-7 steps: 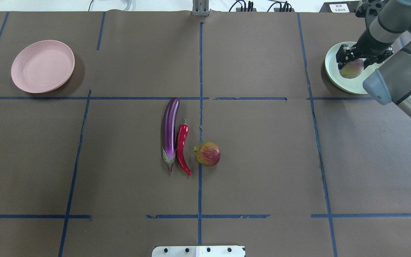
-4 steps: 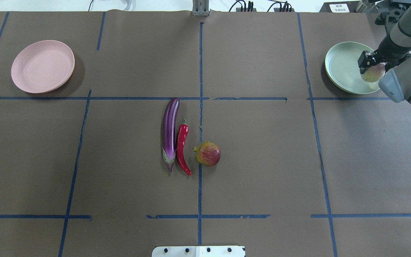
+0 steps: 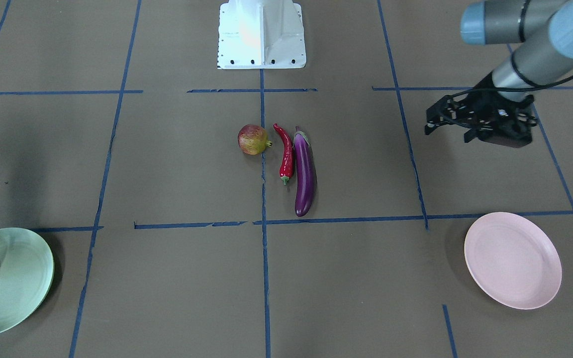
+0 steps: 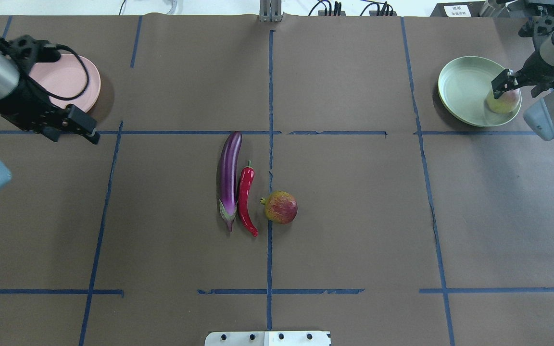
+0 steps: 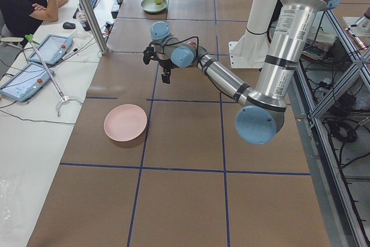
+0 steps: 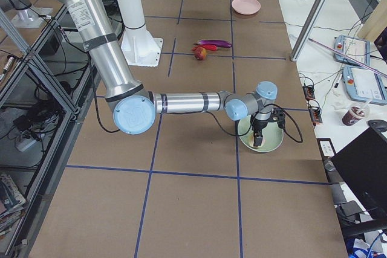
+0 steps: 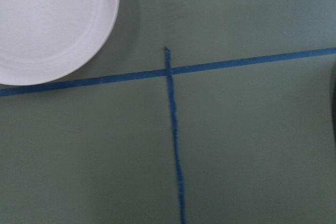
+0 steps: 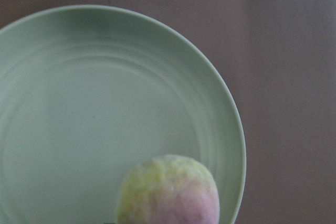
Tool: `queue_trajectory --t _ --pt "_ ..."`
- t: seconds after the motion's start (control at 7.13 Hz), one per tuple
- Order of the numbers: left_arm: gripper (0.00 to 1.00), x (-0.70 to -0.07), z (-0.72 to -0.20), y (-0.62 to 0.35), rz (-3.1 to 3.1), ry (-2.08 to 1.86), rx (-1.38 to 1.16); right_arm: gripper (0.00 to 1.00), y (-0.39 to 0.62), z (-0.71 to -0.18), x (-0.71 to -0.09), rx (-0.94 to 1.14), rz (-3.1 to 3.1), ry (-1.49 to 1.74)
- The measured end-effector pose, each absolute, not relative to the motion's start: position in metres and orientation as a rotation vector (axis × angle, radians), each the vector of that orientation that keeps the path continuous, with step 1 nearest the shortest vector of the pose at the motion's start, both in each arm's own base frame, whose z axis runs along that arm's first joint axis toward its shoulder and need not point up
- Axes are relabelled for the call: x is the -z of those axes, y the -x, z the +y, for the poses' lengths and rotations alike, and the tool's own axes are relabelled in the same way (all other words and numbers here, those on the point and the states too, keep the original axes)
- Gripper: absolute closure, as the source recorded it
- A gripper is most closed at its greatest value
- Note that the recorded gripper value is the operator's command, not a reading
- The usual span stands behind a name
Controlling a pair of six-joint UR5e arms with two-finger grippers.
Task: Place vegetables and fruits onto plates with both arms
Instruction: 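Grasp the purple eggplant with the left gripper while the right gripper withdraws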
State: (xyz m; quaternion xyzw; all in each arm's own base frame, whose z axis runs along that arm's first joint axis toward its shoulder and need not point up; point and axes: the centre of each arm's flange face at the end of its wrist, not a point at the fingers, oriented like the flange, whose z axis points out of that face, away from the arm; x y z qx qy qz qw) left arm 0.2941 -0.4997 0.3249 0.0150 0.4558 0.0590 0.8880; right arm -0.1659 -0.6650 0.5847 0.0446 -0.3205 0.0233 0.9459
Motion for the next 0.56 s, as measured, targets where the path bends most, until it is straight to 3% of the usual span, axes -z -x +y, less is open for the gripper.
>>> queue_trajectory --t 0.28,0.56 --pt "0.00 -0.276 -0.503 -0.401 0.918 -0.011 -0.067 0.00 0.147 -0.666 -0.532 -0.026 -0.730 -0.176" --pt "0.00 -0.266 -0.516 -0.464 0.919 -0.051 -0.035 0.00 0.171 -0.647 -0.465 -0.103 -0.840 -0.161"
